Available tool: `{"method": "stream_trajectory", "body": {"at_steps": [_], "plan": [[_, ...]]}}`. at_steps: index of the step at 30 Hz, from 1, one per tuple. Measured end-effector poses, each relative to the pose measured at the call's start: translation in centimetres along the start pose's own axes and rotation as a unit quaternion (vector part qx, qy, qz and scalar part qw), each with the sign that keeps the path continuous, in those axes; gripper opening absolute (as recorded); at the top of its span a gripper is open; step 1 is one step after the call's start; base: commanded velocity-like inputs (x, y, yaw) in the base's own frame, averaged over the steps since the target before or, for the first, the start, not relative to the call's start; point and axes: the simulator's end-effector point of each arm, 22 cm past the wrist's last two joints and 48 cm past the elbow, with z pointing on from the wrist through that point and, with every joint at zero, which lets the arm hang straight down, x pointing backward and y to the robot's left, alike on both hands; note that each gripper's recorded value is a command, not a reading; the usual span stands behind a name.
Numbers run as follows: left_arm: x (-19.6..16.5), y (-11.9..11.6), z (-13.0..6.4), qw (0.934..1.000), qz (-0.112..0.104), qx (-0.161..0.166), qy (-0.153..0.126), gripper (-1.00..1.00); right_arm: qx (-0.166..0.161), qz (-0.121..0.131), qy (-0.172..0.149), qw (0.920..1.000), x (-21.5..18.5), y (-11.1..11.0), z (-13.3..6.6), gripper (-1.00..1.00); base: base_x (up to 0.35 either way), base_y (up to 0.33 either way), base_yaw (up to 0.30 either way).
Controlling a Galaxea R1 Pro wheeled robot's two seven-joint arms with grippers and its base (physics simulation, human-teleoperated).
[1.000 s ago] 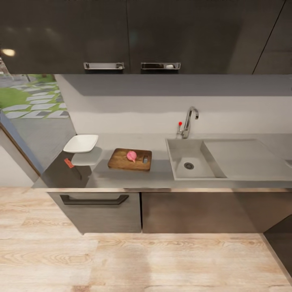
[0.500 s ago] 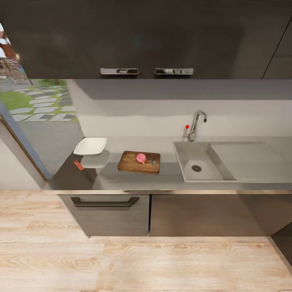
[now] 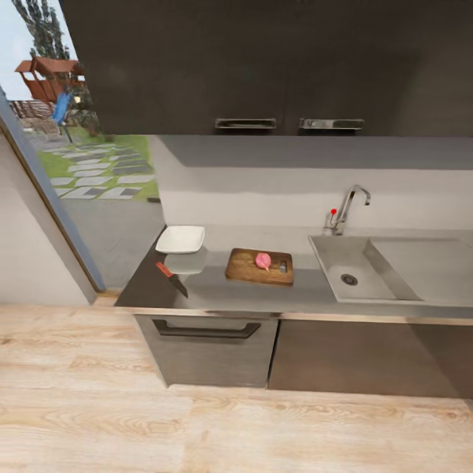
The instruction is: In the kitchen, take the Vidalia onion out of the sink, dice it on the chopping board with the paring knife, put the diced onion into the bowl on the countertop, then place both the paring knife and the chopping board into the sink.
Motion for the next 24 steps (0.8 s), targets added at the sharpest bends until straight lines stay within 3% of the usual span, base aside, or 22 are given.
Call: {"method": "stream_trajectory", "body": {"at_steps": [8, 24], "plan": [[-0.4, 0.0, 0.1, 1.0, -0.001, 0.0, -0.006, 1.0, 0.0, -0.001, -0.005, 1.0, -0.5, -0.1, 0.1, 1.0, 0.0, 0.307, 0.094], [-0.7, 0.0, 0.2, 0.9999, -0.002, 0.0, -0.012, 1.0, 0.0, -0.001, -0.014, 0.9999, -1.1, -0.1, 0.2, 1.0, 0.0, 0.307, 0.005]]}}
